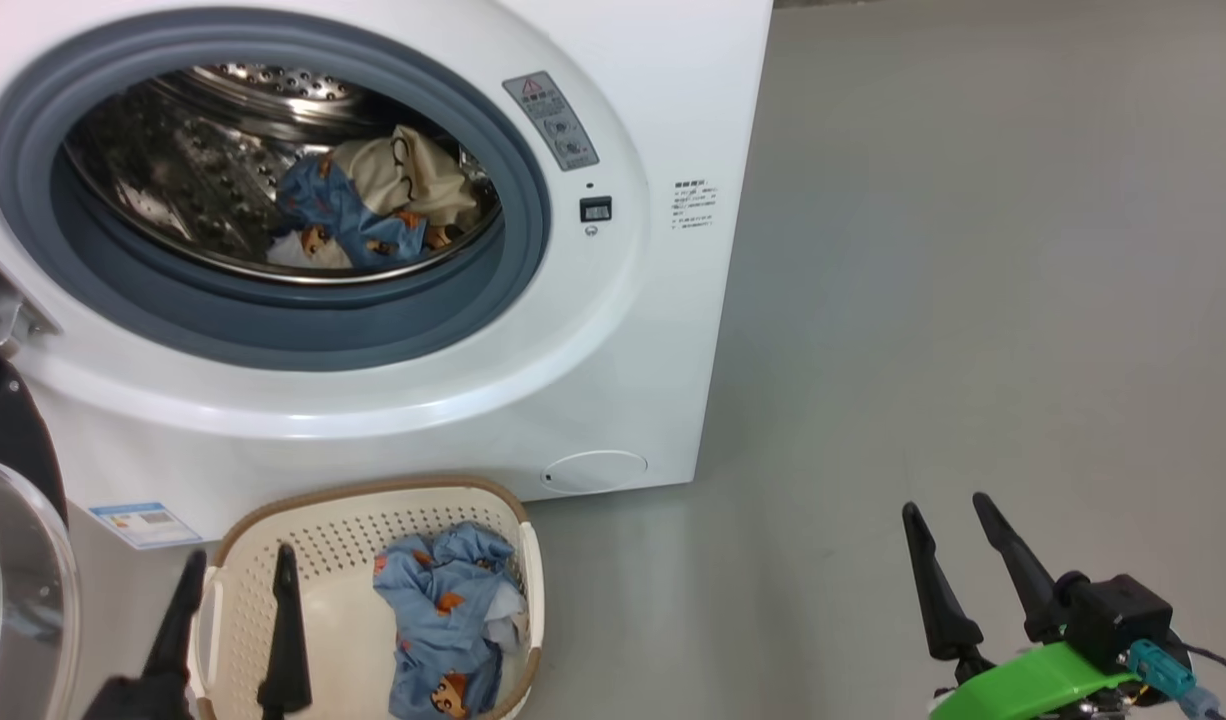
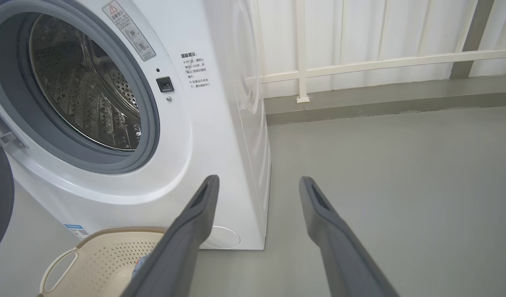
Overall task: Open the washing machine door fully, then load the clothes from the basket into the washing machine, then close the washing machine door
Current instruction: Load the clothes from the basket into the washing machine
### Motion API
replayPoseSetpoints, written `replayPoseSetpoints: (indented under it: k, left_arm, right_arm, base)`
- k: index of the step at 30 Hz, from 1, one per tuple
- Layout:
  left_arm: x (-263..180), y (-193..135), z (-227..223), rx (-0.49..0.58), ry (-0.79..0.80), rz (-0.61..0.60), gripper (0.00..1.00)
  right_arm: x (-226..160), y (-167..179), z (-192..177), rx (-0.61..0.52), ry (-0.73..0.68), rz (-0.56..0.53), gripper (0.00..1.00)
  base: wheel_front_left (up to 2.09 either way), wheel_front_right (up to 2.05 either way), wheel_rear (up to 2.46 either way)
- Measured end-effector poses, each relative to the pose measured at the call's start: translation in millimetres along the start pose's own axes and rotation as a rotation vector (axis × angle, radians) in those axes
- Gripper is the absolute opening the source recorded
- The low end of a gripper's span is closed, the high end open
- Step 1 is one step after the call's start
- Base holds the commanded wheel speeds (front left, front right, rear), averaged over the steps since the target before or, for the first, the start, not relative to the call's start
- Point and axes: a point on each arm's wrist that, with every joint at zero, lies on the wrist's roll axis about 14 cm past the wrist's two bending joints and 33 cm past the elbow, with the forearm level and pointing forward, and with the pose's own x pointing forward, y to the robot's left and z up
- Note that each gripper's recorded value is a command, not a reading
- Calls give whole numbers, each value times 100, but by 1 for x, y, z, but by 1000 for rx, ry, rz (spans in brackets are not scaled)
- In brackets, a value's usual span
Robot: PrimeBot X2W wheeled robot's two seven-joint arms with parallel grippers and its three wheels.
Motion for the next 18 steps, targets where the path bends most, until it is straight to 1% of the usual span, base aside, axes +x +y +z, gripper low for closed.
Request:
replayPoseSetpoints:
  k: [9, 18]
  left_arm:
    - [-24, 0, -4, 7, 23, 12, 100]
    - [-27, 2, -6, 8, 30, 34, 100]
  right_arm:
    - [-11, -2, 4, -8, -8, -2, 100]
    - [-12, -1, 3, -17, -5, 4, 100]
  base:
    - [0, 0, 0]
    - [0, 0, 0]
